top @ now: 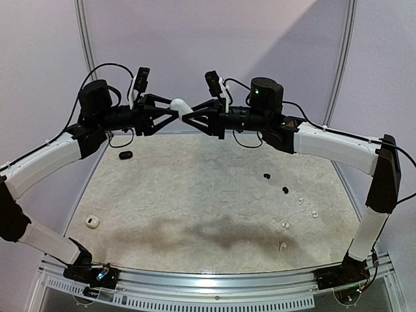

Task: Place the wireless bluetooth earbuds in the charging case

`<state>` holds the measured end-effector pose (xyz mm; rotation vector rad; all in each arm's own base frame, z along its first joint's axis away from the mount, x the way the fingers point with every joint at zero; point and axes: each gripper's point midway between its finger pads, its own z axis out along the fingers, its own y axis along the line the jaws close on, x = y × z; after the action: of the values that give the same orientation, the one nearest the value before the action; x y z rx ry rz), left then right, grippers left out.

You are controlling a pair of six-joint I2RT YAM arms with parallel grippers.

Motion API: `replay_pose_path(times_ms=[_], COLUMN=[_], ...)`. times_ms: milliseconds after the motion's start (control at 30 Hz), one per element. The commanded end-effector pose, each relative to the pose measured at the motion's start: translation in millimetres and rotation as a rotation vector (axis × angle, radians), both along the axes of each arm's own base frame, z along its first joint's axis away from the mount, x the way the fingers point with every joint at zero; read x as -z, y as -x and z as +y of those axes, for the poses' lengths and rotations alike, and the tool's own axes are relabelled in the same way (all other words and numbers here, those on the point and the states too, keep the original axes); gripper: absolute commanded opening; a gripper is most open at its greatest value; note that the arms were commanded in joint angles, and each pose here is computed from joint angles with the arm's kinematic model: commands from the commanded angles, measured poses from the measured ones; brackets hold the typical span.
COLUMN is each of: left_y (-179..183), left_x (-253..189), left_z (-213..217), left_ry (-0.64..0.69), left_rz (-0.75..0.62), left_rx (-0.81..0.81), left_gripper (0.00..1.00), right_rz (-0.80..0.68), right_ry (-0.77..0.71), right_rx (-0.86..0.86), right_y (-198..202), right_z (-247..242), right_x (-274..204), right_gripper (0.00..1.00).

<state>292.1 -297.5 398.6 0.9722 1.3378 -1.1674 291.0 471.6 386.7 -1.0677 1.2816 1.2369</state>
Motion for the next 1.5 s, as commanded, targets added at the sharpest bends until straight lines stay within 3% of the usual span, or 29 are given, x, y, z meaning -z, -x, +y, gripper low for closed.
replay_pose_path(times_ms=[0,33,133,200,300,833,1167,1333,1467], left_y=[7,12,18,18,21,32,33,34,37], left_x=[37,47,65,66,64,57,57,66,67], left_z=[12,15,19,19,15,-9,-20,-22,-23], left_ry=[-0.216,-0.277,-0.371,-0.382,-0.373,-0.296,-0.279,-0.286,-0.282], left_rz=[-0.112,-0.197,-0.277,-0.302,-0.313,-0.318,-0.334,-0.318,-0.316], left_rx=[0.020,0.041,0.074,0.081,0.098,0.159,0.178,0.198,0.215], left_gripper=[0.70,0.70,0.65,0.54,0.47,0.42,0.26,0.25,0.41], right_rz=[-0.116,-0.169,-0.266,-0.366,-0.415,-0.497,-0.490,-0.490,-0.486], right_ry=[0.207,0.261,0.419,0.490,0.541,0.537,0.523,0.503,0.499], right_rx=[0.118,0.133,0.131,0.115,0.118,0.089,0.081,0.075,0.074], right_y=[-5,-4,6,11,12,23,24,26,26], right_z=[-19,-22,-29,-31,-33,-20,-16,-13,-13], right_x=[6,9,22,27,29,23,23,20,20], right_gripper=[0.00,0.00,0.00,0.00,0.00,0.00,0.00,0.00,0.00])
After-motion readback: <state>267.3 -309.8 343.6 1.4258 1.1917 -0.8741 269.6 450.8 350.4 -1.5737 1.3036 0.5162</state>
